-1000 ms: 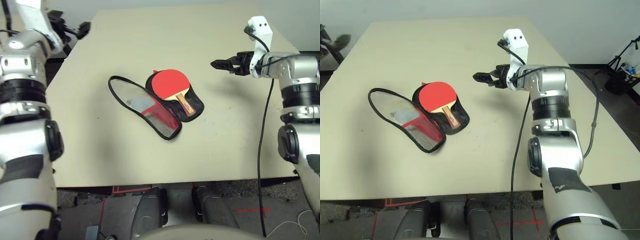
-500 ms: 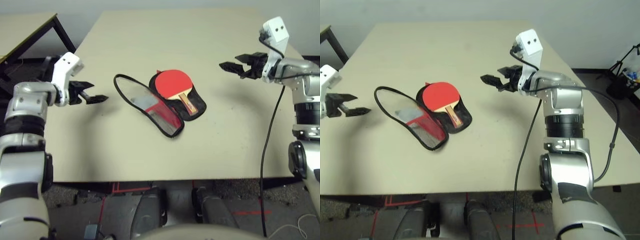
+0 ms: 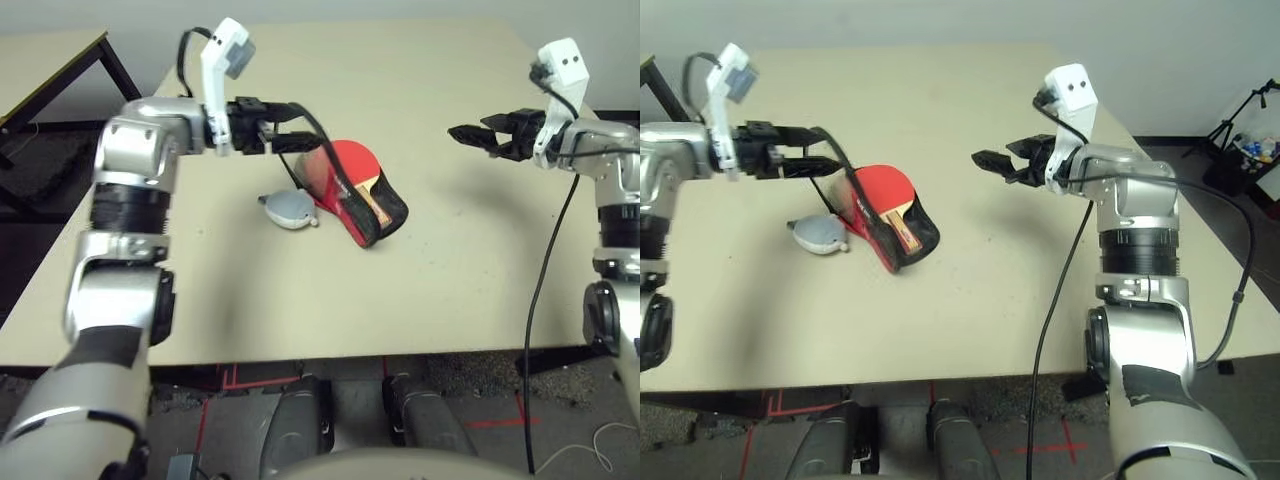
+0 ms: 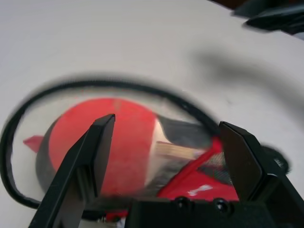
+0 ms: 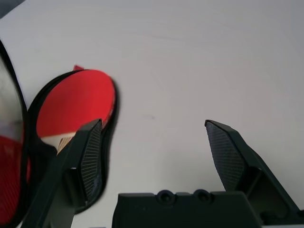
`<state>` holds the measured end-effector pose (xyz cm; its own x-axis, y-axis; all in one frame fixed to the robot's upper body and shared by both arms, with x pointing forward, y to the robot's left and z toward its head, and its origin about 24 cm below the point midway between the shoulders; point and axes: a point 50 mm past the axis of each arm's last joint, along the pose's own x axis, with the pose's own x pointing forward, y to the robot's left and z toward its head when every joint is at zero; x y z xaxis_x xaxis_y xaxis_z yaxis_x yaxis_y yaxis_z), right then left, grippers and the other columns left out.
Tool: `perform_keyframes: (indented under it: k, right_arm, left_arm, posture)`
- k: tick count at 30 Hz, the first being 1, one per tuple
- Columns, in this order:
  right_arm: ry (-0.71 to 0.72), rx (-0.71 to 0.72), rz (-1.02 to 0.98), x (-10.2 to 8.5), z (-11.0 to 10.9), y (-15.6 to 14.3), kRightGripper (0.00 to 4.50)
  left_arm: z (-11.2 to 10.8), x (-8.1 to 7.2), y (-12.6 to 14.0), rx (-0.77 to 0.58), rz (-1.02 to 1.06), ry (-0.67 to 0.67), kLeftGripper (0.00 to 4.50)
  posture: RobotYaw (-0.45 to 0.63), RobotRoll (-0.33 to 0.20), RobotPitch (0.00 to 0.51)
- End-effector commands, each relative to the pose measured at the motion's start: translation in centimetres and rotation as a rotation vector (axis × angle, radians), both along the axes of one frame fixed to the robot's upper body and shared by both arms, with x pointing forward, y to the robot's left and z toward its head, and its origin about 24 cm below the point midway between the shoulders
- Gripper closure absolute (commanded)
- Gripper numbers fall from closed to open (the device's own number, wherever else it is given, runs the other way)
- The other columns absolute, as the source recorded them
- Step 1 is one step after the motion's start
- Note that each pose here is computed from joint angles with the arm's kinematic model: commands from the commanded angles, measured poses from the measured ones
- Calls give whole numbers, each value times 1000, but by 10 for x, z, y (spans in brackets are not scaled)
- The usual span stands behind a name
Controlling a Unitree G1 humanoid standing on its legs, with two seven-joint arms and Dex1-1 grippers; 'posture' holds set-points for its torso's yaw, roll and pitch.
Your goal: Store the ping-pong paddle in its case and zip it.
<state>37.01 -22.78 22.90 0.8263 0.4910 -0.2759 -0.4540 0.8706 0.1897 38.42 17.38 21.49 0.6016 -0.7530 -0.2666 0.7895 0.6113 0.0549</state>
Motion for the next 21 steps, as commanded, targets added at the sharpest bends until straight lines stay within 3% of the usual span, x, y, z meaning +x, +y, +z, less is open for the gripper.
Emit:
perform_keyframes:
  k: [1,5,11,15,21]
  right_arm:
    - [78,54,-11,-1,-7,-1,35]
    - [152,100,-18,-7,-11,-4,35]
    - [394,241,47,-21,-22,4,35]
    - [599,307,108,-33,-50,23,35]
    - [707,313,115,-35,-79,43,35]
  left_arm:
    - [-25,8,1,45,61,18,0]
    - [-35,9,3,40,82,26,0]
    - [-17,1,15,5,70,-21,0]
    - [-9,-13,32,-14,58,-26,0]
    - [-19,-27,47,-13,117,-1,0]
  posture:
    - [-30,0,94]
    - [-28,0,102]
    - [-10,0,104]
    - [10,0,96]
    - [43,0,90]
